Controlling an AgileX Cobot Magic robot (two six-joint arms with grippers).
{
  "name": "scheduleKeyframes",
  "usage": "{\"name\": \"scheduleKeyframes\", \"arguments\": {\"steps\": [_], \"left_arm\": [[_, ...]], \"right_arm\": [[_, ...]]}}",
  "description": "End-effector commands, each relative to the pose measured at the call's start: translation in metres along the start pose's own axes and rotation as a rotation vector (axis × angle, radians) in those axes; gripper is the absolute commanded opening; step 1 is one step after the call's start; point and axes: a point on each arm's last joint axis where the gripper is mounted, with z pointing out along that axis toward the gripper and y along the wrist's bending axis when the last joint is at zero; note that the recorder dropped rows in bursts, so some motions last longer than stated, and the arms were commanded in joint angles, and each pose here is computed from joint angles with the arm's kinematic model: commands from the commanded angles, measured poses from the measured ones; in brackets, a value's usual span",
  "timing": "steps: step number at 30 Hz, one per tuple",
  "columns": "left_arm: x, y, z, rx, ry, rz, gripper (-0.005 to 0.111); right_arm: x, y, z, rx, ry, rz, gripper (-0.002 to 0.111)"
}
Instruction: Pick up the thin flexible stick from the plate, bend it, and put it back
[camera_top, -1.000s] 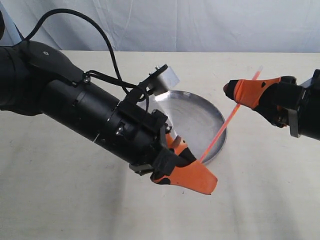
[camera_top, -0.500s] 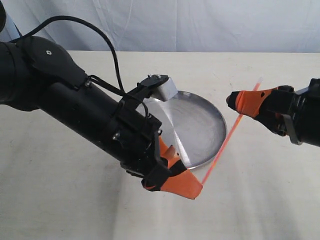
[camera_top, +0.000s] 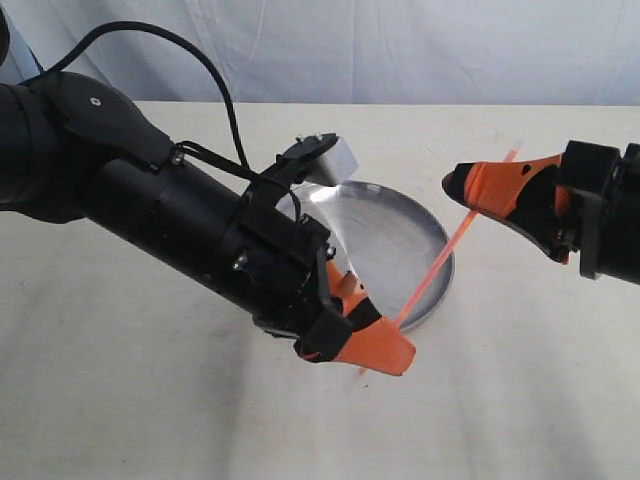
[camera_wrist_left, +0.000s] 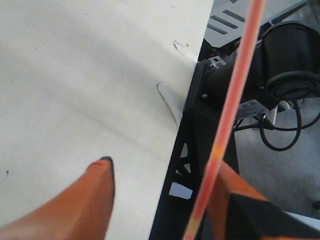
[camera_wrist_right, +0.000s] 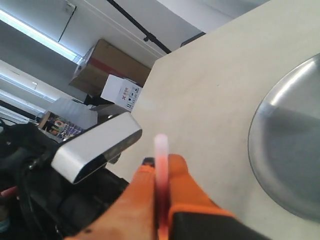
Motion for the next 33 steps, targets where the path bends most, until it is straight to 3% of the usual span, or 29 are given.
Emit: {"name": "scheduleKeyframes", "arguments": {"steps": [1,2,6,10,17,33], "left_arm": [[-0.002,-0.003,0.000,0.010,-0.012,0.008,0.019],[-0.003,-0.004,0.000,0.011,-0.015,0.007,0.000],[-0.008,-0.007,-0.001,0.055,-0.068,-0.030,0.000],[-0.012,-0.016,-0.002,0.154,-0.120,-0.017,0.000],[-0.021,-0.023,-0.005,0.223,-0.228,0.037,0.000],[-0.035,-0.022,-0.009,0.200,-0.387,0.094,0.000]], "right_arm": [[0.001,0.001,0.000,-0.022,0.006,-0.013,-0.001],[0.001,0.001,0.000,-0.024,0.007,-0.031,-0.001],[0.001,0.000,0.000,-0.004,0.008,-0.111,-0.001],[0.003,-0.007,0.000,0.071,0.038,-0.181,-0.001],[0.006,-0.011,-0.001,0.100,0.082,-0.243,-0.001],[0.009,-0.010,-0.001,0.094,0.111,-0.261,-0.001]]}}
